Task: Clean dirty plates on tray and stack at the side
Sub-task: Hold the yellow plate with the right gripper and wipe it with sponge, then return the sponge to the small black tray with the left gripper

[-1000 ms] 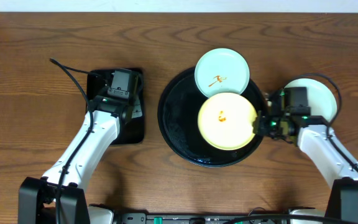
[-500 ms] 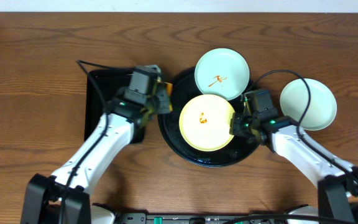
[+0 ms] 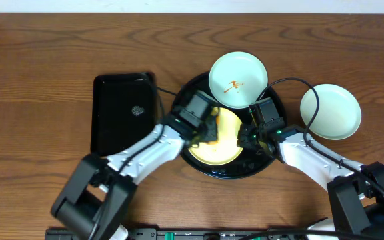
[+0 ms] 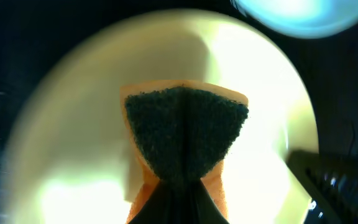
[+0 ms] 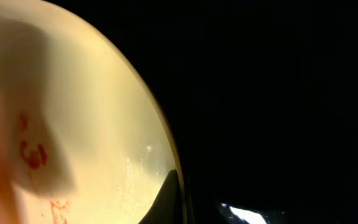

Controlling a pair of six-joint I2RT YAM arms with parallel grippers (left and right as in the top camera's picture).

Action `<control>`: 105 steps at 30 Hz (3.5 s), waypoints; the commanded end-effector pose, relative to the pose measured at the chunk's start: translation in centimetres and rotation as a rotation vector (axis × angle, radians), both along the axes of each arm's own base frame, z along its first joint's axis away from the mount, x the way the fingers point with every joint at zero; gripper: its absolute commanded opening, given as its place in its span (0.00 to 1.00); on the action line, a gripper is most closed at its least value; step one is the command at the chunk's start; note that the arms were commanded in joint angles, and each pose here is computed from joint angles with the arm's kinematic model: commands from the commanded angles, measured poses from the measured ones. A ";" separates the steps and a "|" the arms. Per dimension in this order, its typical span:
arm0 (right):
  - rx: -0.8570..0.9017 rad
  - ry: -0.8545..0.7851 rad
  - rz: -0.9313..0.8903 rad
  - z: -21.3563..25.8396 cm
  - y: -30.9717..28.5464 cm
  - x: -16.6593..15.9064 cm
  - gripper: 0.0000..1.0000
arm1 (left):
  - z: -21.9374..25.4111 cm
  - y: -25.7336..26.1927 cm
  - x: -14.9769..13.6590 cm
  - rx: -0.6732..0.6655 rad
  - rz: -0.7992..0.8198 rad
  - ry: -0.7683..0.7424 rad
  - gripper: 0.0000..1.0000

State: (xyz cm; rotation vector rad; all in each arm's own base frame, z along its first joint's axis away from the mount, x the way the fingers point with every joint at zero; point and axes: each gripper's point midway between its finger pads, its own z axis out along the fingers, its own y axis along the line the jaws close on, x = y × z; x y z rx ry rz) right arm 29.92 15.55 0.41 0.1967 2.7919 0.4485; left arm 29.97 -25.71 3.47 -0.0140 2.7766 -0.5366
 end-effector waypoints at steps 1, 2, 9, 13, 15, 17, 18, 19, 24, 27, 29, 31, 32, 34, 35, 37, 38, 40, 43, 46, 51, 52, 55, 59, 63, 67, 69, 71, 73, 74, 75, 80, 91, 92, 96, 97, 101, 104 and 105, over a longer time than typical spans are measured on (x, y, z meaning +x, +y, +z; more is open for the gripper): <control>-0.011 0.013 -0.010 -0.5 0.0 -0.2 0.01 | -1.1 -1.2 -1.4 -0.001 0.011 0.042 0.08; -0.011 0.013 -0.010 -0.5 0.0 -0.2 0.01 | -1.3 -1.5 -1.8 -0.004 0.022 0.058 0.08; -0.010 0.014 -0.010 -0.5 0.0 -0.3 0.01 | -1.7 -1.5 -2.1 0.029 0.049 0.047 0.08; -0.010 0.014 -0.010 -0.5 0.0 -0.3 0.01 | -1.9 1.3 -0.1 0.174 0.139 -0.067 0.08; -0.010 0.014 -0.010 -0.5 0.0 -0.3 0.01 | -1.9 2.6 0.9 0.235 0.180 -0.119 0.08; -0.009 0.015 -0.009 -0.5 0.1 -0.3 0.01 | -2.1 4.0 2.0 0.291 0.223 -0.163 0.08; -0.007 0.015 -0.009 -0.5 0.1 -0.3 0.01 | -2.3 4.4 2.3 0.306 0.235 -0.169 0.08; -0.006 0.016 -0.008 -0.5 0.1 -0.3 0.01 | -2.3 4.7 2.6 0.308 0.238 -0.173 0.08; -0.004 0.017 -0.007 -0.5 0.2 -0.3 0.01 | -2.2 3.2 2.7 0.232 0.139 -0.133 0.08; -0.004 0.017 -0.007 -0.5 0.2 -0.3 0.01 | -2.5 -0.7 -0.4 0.057 -0.016 0.012 0.08; -0.004 0.017 -0.007 -0.5 0.2 -0.3 0.01 | -2.2 -3.1 -2.9 -0.046 -0.134 0.101 0.08; -0.004 0.017 -0.007 -0.5 0.2 -0.3 0.01 | -2.0 -4.3 -4.6 -0.079 -0.225 0.129 0.08; -0.004 0.017 -0.007 -0.4 0.2 -0.3 0.01 | -2.0 -4.6 -5.0 -0.072 -0.255 0.121 0.08; -0.004 0.017 -0.005 -0.4 0.2 -0.3 0.01 | -1.9 -5.0 -5.1 -0.073 -0.287 0.102 0.08; -0.004 0.017 -0.004 -0.4 0.3 -0.4 0.01 | -1.9 -5.1 -5.0 -0.070 -0.291 0.092 0.08; -0.004 0.017 -0.003 -0.5 0.3 -0.4 0.01 | -2.1 -4.4 -4.1 -0.027 -0.261 0.057 0.08; -0.004 0.017 -0.004 -0.5 0.3 -0.4 0.01 | -2.3 -3.7 -3.5 0.008 -0.238 0.034 0.08; -0.004 0.017 -0.003 -0.5 0.3 -0.4 0.01 | -2.5 -1.8 -1.6 0.095 -0.143 -0.026 0.08; -0.005 0.018 -0.002 -0.5 0.3 -0.4 0.01 | -2.4 1.4 1.3 0.196 0.023 -0.102 0.08; -0.004 0.018 -0.002 -0.5 0.3 -0.4 0.01 | -2.2 3.9 3.2 0.241 0.108 -0.135 0.08; -0.005 0.018 -0.002 -0.5 0.3 -0.4 0.01 | -1.5 6.7 5.2 0.242 0.179 -0.143 0.08; -0.006 0.020 -0.002 -0.5 0.3 -0.5 0.01 | -1.0 6.9 5.5 0.238 0.173 -0.153 0.08; -0.006 0.019 -0.002 -0.5 0.3 -0.4 0.01 | 1.6 6.9 6.0 0.187 0.157 -0.196 0.08; -0.012 -0.015 0.041 -0.2 0.5 0.0 0.01 | 5.5 7.1 6.0 0.109 0.166 -0.245 0.08; -0.032 -0.067 0.075 0.8 0.4 0.8 0.01 | 8.1 9.4 5.5 0.111 0.214 -0.263 0.08; -0.076 -0.175 0.114 3.3 0.0 2.2 0.01 | 8.0 13.3 5.5 0.146 0.302 -0.218 0.08; -0.112 -0.239 0.123 4.8 -0.5 2.9 0.01 | 7.5 15.4 5.6 0.164 0.350 -0.188 0.08; -0.137 -0.293 0.131 6.2 -0.8 3.4 0.01 | 7.1 17.2 5.9 0.179 0.375 -0.169 0.08; -0.162 -0.353 0.155 7.7 -1.1 3.7 0.01 | 6.5 18.7 6.3 0.199 0.343 -0.162 0.08; -0.176 -0.377 0.162 8.3 -1.3 3.9 0.01 | 6.2 19.4 6.4 0.206 0.333 -0.157 0.08; -0.195 -0.401 0.167 8.9 -1.6 4.0 0.01 | 5.8 20.1 6.6 0.212 0.333 -0.149 0.08; -0.399 -0.537 0.181 12.1 -4.4 5.2 0.01 | 3.3 22.6 7.3 0.179 0.310 -0.096 0.07; -0.801 -0.694 0.185 17.4 -9.1 6.9 0.01 | -0.6 23.3 7.4 -0.111 0.210 0.004 0.07; -0.803 -0.704 0.187 17.6 -9.0 7.0 0.01 | -1.0 23.8 7.4 -0.111 0.224 0.014 0.08; -0.798 -0.717 0.183 17.8 -8.8 7.1 0.01 | -3.4 27.1 6.7 -0.027 0.331 0.076 0.07; -0.798 -0.717 0.186 17.8 -8.7 7.1 0.01 | -4.0 28.3 6.4 0.013 0.397 0.106 0.08; -0.790 -0.725 0.191 17.9 -8.4 7.1 0.01 | -4.7 28.8 5.6 0.027 0.527 0.176 0.08; -0.790 -0.725 0.190 17.9 -8.4 7.1 0.01 | -3.7 24.6 6.0 -0.127 0.386 0.166 0.07; -0.790 -0.724 0.191 17.9 -8.4 7.1 0.01 | -3.2 22.9 6.0 -0.174 0.310 0.154 0.07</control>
